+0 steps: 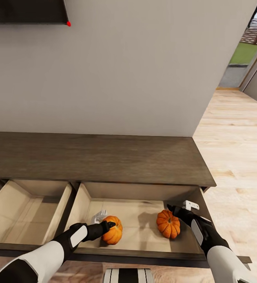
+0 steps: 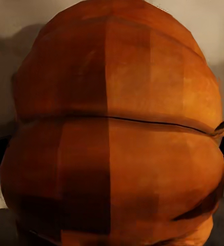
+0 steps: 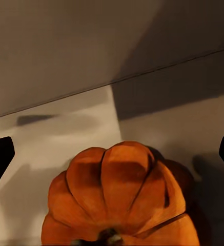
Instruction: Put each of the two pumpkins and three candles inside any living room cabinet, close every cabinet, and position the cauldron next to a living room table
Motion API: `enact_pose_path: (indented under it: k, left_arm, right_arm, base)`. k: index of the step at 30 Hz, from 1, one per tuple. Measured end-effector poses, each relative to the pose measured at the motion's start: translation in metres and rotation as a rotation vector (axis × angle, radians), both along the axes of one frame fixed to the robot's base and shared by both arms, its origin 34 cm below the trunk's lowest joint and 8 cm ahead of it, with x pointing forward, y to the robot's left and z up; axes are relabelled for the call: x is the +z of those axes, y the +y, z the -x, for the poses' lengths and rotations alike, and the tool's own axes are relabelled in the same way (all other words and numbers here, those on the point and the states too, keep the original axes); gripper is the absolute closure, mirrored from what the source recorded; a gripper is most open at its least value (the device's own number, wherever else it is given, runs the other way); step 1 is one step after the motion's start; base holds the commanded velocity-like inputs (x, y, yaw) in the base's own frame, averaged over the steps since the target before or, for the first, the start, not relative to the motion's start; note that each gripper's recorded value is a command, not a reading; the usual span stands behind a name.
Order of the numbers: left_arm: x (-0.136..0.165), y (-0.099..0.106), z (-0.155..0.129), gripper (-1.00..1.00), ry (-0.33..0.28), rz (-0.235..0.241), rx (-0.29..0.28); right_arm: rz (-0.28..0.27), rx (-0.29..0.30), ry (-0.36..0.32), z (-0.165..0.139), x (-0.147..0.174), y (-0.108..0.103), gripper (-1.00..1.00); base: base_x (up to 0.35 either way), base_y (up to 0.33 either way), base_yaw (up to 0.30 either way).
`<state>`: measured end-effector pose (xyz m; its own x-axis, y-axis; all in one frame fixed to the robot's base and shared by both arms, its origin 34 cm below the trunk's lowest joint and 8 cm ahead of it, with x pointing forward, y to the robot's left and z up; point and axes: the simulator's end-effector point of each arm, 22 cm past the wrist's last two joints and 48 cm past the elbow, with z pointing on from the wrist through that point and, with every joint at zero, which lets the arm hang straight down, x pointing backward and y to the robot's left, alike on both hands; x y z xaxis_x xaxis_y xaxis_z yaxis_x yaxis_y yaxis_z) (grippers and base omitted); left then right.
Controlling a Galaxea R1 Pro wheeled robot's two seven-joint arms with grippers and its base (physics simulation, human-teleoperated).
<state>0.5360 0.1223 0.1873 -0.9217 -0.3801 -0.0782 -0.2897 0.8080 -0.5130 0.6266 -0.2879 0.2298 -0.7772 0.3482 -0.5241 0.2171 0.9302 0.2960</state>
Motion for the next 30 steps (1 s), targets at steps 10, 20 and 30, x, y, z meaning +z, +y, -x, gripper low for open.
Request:
enact_pose_path:
  k: [10, 20, 30]
  left_arm:
    - [0.003, 0.002, -0.01, -1.0, -0.036, -0.004, 0.009]
    - [0.022, 0.056, -0.057, -1.0, -0.168, -0.056, 0.042]
    - [0.036, 0.065, -0.078, -1.0, -0.206, -0.03, 0.097]
  right_arm:
    - [0.0, 0.0, 0.0, 0.0, 0.0, 0.0, -1.0]
    - [0.0, 0.001, 0.0, 0.0, 0.0, 0.0, -1.0]
    - [-0.001, 0.003, 0.004, 0.001, -0.001, 0.001, -1.0]
  base:
    - [0.0, 0.0, 0.0]
    - [0.0, 0.0, 0.0]
    - [0.0, 0.0, 0.0]
